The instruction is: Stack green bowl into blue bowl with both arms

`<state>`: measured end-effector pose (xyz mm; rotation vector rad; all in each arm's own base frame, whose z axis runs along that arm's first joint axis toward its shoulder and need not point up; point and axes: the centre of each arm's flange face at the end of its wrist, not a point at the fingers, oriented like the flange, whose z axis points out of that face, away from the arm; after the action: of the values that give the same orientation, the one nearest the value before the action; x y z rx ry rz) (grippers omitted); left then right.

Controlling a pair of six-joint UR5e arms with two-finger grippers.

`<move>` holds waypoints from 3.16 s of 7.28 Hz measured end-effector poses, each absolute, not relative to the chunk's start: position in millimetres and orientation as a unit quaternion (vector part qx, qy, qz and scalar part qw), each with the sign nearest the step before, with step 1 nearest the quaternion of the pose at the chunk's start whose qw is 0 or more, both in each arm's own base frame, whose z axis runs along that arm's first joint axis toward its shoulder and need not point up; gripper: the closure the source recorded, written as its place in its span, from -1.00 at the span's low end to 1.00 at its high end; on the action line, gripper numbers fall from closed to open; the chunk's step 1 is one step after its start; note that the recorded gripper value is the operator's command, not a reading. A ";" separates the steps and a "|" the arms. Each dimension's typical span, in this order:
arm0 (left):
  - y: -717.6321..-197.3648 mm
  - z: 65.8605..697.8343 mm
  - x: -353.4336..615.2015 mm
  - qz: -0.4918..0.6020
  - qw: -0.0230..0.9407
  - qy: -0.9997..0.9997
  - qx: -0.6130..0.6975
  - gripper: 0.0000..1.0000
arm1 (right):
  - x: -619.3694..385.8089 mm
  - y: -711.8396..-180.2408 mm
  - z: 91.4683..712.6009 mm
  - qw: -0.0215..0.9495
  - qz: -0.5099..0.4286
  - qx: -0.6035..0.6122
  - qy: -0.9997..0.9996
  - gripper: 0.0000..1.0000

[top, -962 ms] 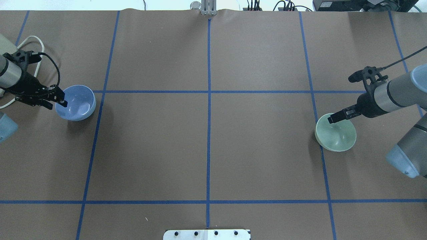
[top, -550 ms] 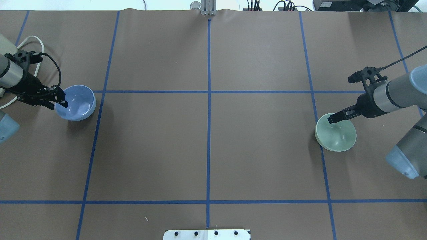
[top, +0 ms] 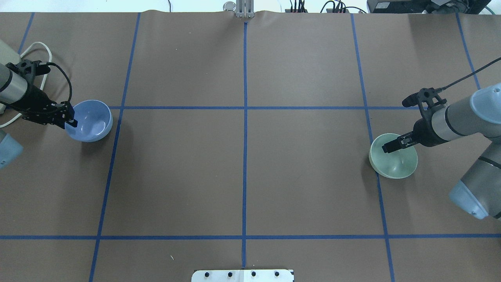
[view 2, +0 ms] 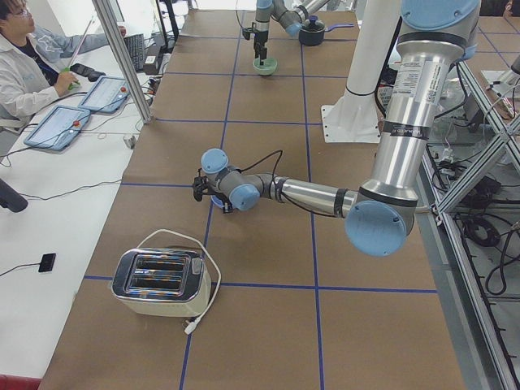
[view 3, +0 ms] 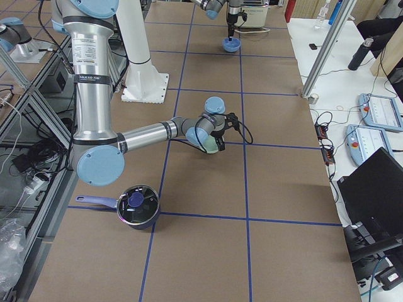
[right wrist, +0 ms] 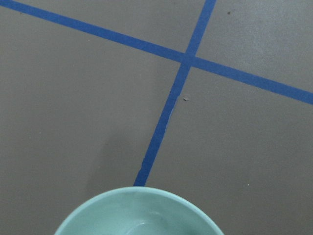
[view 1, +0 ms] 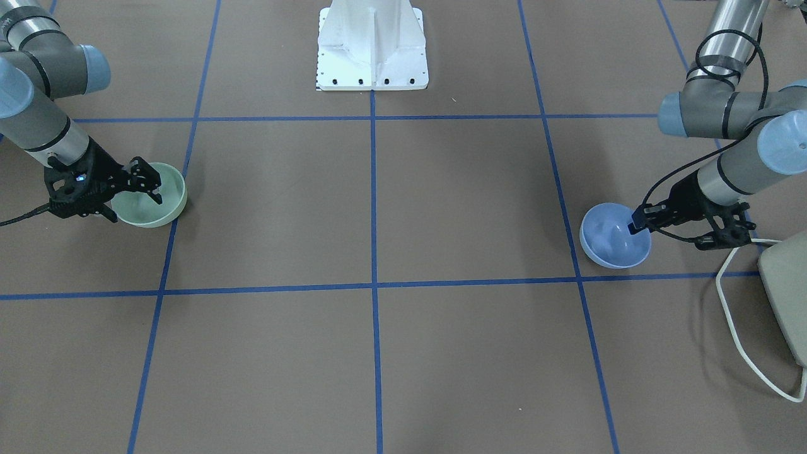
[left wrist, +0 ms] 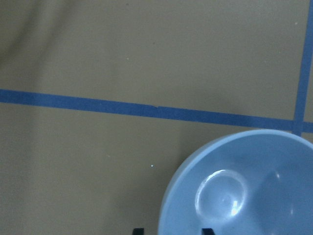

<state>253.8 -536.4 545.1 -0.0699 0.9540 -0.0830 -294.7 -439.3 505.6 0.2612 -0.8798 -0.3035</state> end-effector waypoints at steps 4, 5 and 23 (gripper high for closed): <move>-537.2 543.9 255.9 -0.039 0.887 0.459 -0.034 1.00 | -298.7 -437.4 530.1 0.880 -0.171 0.139 -0.421 -0.37; -537.4 539.8 256.4 -0.040 0.886 0.461 -0.033 1.00 | -299.1 -437.6 535.2 0.878 -0.172 0.142 -0.423 -0.22; -552.4 447.2 274.0 -0.110 0.859 0.499 -0.045 1.00 | -266.0 -446.7 516.6 0.860 -0.168 0.118 -0.468 0.73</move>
<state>274.0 -552.4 447.2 -0.0939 1.0468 -0.2318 -266.0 -446.7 516.6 0.2479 -0.9822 -0.3521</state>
